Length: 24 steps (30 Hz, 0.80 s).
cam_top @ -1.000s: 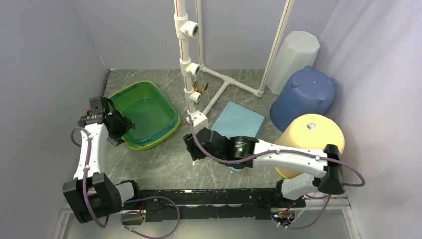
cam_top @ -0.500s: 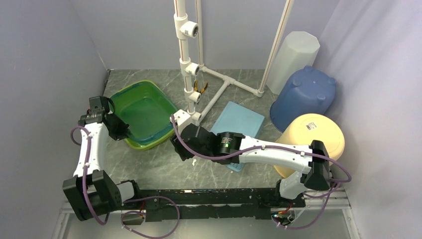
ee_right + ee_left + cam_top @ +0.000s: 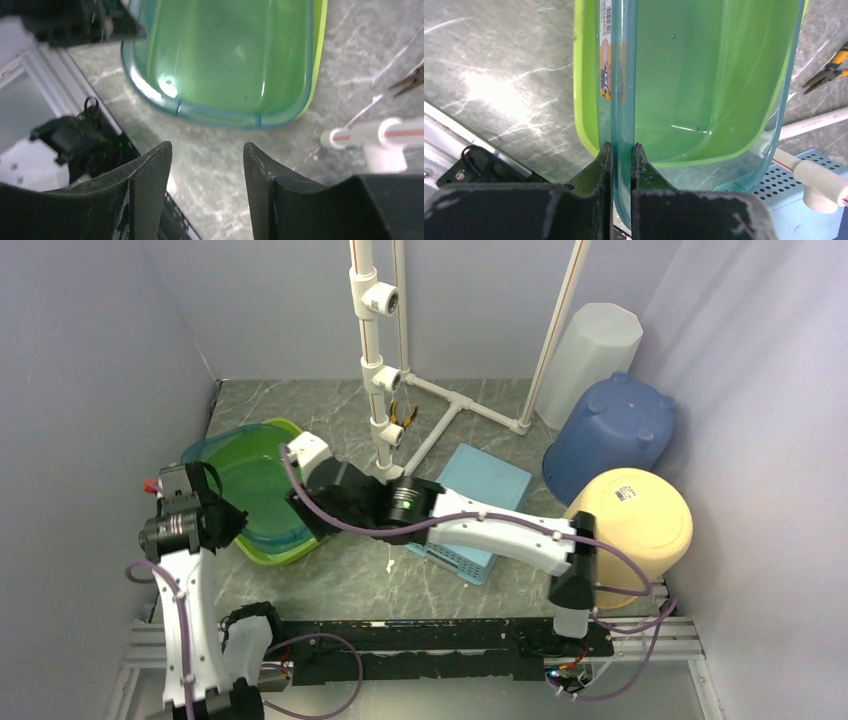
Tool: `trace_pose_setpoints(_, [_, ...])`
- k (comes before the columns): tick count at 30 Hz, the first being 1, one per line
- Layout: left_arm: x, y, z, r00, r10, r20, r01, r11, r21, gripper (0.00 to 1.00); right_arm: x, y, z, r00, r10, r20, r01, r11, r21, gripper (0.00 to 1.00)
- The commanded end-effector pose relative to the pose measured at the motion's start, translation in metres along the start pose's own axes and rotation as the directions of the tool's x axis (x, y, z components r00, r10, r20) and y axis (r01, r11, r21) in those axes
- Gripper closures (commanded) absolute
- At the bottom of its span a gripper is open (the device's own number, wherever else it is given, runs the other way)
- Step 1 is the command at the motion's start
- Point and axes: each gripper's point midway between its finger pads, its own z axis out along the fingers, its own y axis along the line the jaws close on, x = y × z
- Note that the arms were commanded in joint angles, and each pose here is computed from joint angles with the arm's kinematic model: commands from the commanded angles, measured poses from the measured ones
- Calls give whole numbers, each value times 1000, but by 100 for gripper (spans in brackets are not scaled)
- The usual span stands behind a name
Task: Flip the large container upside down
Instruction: Pick up the container from the container.
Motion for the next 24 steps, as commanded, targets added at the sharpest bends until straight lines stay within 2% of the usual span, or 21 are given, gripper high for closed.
trace_pose_setpoints(1, [8,14,-26,990,-124,68,124,992,-2,97,-24,-9,18,995,-99,-25,101,989,106,42])
trace_pose_setpoints(5, [17,26,-40,978,-184,103,185,983,-4,97,-34,-13,44,992,-126,-31,129,980,149,41])
trace_pose_setpoints(8, [16,28,-48,967,-208,147,206,978,25,97,-42,-14,60,993,-117,-21,118,988,98,35])
trace_pose_setpoints(13, [16,24,-56,968,-206,147,199,978,59,97,-43,-30,86,997,-74,-32,76,996,52,25])
trace_pose_setpoints(18, [17,24,-65,962,-202,185,185,977,106,97,-30,-45,108,994,-76,-72,80,996,48,23])
trace_pose_setpoints(24, [-7,13,-79,960,-111,257,79,988,133,97,-30,-35,89,996,-49,-80,44,997,-60,23])
